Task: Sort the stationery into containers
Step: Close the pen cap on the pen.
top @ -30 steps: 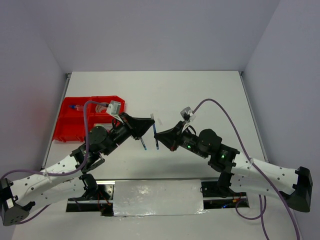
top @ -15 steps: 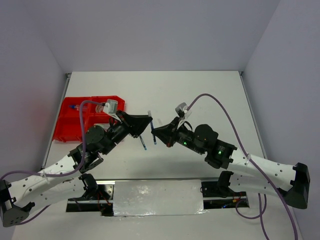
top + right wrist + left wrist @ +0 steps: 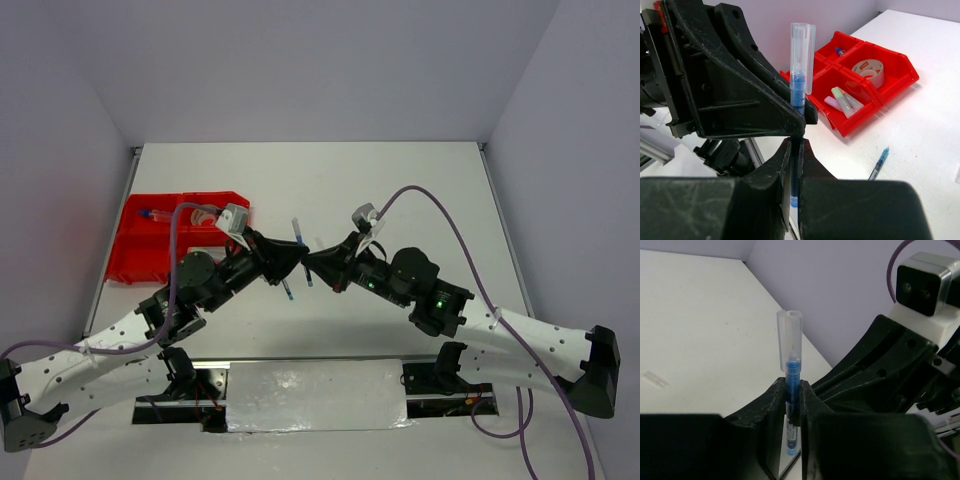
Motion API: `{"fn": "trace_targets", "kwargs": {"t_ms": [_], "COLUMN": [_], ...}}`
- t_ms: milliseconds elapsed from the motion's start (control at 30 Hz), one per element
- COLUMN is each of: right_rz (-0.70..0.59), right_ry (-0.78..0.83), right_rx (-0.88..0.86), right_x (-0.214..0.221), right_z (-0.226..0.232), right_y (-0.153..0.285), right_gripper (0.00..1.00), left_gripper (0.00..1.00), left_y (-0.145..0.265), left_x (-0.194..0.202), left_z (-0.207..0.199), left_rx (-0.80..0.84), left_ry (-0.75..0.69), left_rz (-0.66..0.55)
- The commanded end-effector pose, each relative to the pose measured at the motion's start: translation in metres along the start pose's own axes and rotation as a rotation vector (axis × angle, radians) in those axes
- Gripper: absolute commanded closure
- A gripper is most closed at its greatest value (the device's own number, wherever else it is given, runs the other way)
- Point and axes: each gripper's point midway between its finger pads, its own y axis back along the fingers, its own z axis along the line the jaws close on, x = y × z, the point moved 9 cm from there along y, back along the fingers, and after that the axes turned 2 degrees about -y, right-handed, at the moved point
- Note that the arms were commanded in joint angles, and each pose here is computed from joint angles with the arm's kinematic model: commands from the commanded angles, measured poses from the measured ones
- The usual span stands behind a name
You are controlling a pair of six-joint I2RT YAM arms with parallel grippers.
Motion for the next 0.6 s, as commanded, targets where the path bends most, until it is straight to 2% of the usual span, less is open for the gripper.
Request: {"fn": "trace_targets", "kwargs": {"t_ms": [0,33,133,267,300,433,567], "right_rz": [-0.084,-0.079,-0.064,-0.042,-0.037,-0.016,-0.023], "right_ry": [0.007,0.008,0.027,0.05,0.051,0.064,0.077], "right_rx": [-0.08,-0.095,-0.139,-0.202,-0.208,-0.248,-0.307], "right_x": [-0.018,-0.018,-0.015,-0.008,-0.006,-0.002,-0.008], "right_z": [0.012,0.013,0.015,0.017,0.017,0.019,0.026], "right_y": [-0.001,-0.001,0.0,0.002,0.002,0.003,0.003], "right_gripper": [1.0,1.0,1.0,0.98,0.88,0.67,0.59], "left_gripper": [0.76,0.86,1.0,1.0,1.0,1.0,1.0], "left_y": [0.003,0.003,0.005,0.01,0.011,0.018,0.027], "left_x": [-0.021,-0.022,-0.023,-0.028,-0.031,-0.035,-0.039], "left_z": [-0.013,-0.014,-0.018,-0.026,-0.028,-0.04,-0.051], "left_rx": [0.06,0.074,0.122,0.22,0.235,0.37,0.494], "left_ry": [-0.031,-0.036,-0.068,-0.14,-0.155,-0.231,-0.271], "left_rz": [-0.076,-0.082,-0.087,-0.097,-0.109,-0.099,-0.105]}}
